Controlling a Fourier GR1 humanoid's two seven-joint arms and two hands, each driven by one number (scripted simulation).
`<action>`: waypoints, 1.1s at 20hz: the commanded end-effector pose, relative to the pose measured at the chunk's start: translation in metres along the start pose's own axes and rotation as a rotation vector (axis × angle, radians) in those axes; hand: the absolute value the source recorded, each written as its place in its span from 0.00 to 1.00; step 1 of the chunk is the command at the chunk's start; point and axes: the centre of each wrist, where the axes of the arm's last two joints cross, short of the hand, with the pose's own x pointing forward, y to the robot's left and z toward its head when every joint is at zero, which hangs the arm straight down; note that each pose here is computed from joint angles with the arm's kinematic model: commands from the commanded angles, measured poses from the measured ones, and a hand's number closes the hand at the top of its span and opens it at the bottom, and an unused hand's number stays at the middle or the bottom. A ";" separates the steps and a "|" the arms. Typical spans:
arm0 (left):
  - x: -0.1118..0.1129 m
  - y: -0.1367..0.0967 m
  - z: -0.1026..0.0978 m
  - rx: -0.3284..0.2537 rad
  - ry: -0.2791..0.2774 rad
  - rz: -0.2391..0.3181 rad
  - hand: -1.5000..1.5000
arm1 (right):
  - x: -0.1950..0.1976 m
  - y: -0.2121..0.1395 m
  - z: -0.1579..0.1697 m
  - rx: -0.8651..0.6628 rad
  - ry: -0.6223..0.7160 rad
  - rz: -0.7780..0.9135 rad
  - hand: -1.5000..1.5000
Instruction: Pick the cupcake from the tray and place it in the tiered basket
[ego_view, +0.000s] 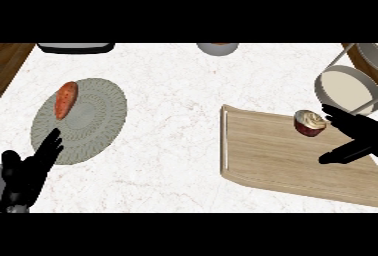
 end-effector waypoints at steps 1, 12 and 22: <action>0.006 -0.004 -0.003 0.012 0.012 0.002 0.50 | -0.016 0.024 -0.009 0.025 0.012 -0.005 0.00; 0.000 0.012 0.003 0.010 0.012 0.001 0.50 | -0.018 0.044 -0.027 0.090 -0.014 -0.011 0.00; 0.005 0.011 -0.006 -0.007 0.005 0.001 0.50 | -0.007 0.047 -0.026 -0.099 -0.181 -0.042 1.00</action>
